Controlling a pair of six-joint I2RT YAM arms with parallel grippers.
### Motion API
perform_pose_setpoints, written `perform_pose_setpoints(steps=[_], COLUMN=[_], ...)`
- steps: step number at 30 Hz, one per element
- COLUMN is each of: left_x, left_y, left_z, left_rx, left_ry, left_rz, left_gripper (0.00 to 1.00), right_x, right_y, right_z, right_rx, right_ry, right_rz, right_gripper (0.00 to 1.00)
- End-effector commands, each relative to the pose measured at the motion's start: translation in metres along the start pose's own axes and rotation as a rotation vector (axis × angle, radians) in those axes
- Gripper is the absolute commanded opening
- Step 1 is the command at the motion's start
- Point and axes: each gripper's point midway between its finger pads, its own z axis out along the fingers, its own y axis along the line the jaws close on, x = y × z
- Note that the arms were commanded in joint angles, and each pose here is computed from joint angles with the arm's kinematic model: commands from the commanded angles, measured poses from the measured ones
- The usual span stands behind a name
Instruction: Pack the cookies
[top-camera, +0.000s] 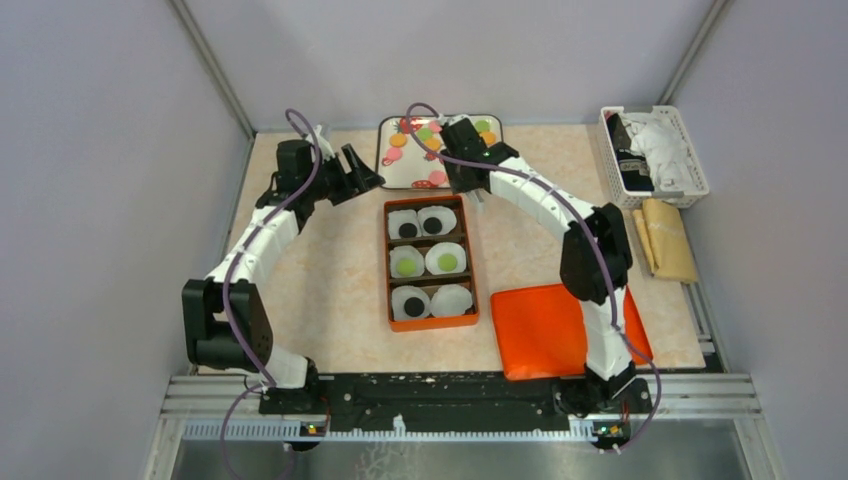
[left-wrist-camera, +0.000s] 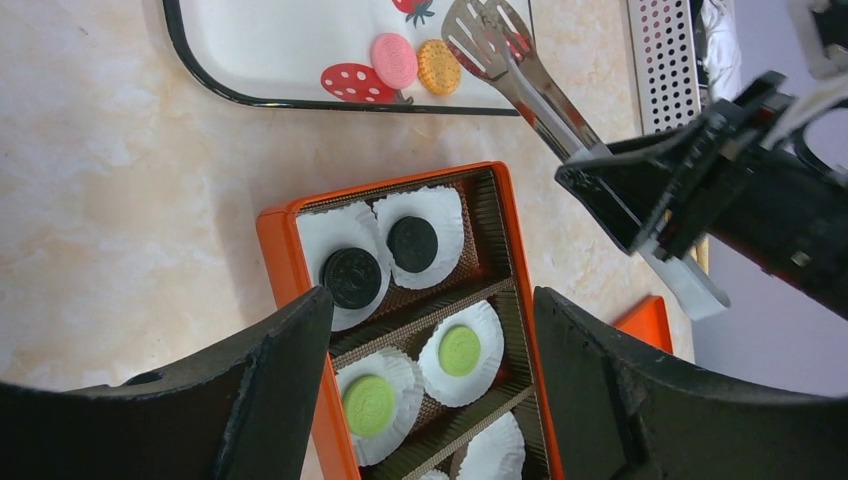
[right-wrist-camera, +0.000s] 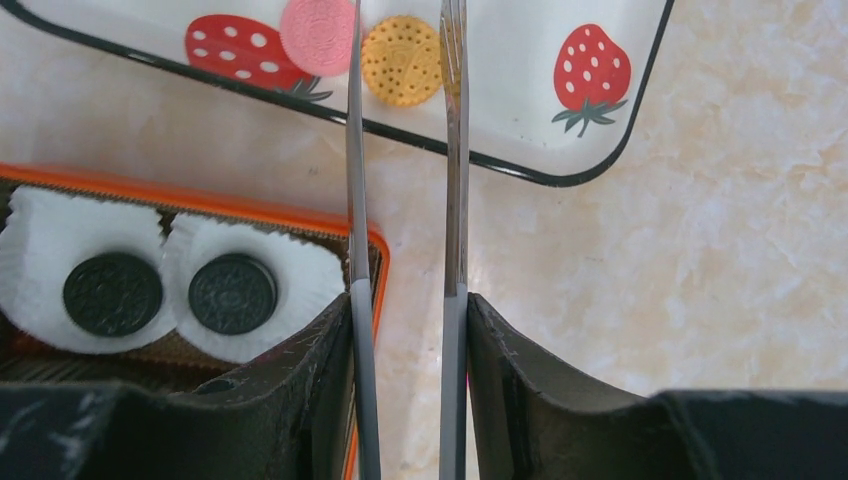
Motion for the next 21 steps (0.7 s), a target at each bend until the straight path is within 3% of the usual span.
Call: perform_pose_setpoints(steps=[1, 7, 21], left_x=[-0.018, -0.018, -0.017], left_y=[-0.007, -0.004, -0.004], left_z=[0.0, 0.004, 0.003], left_rx=[0.015, 0.008, 0.008], left_ry=[-0.045, -0.036, -0.035], left_rz=[0.043, 0.04, 0.04], left_gripper=[0.79, 0.79, 0.79], right_x=[-0.037, -0.023, 0.007], right_y=[-0.009, -0.005, 0.0], right_z=[0.011, 0.034, 0.029], right_rx=[0.0, 0.007, -0.031], right_ry=[-0.075, -0.02, 0.076], right_rz=[0.04, 0.023, 0.028], right_gripper=[0.4, 0.41, 0.43])
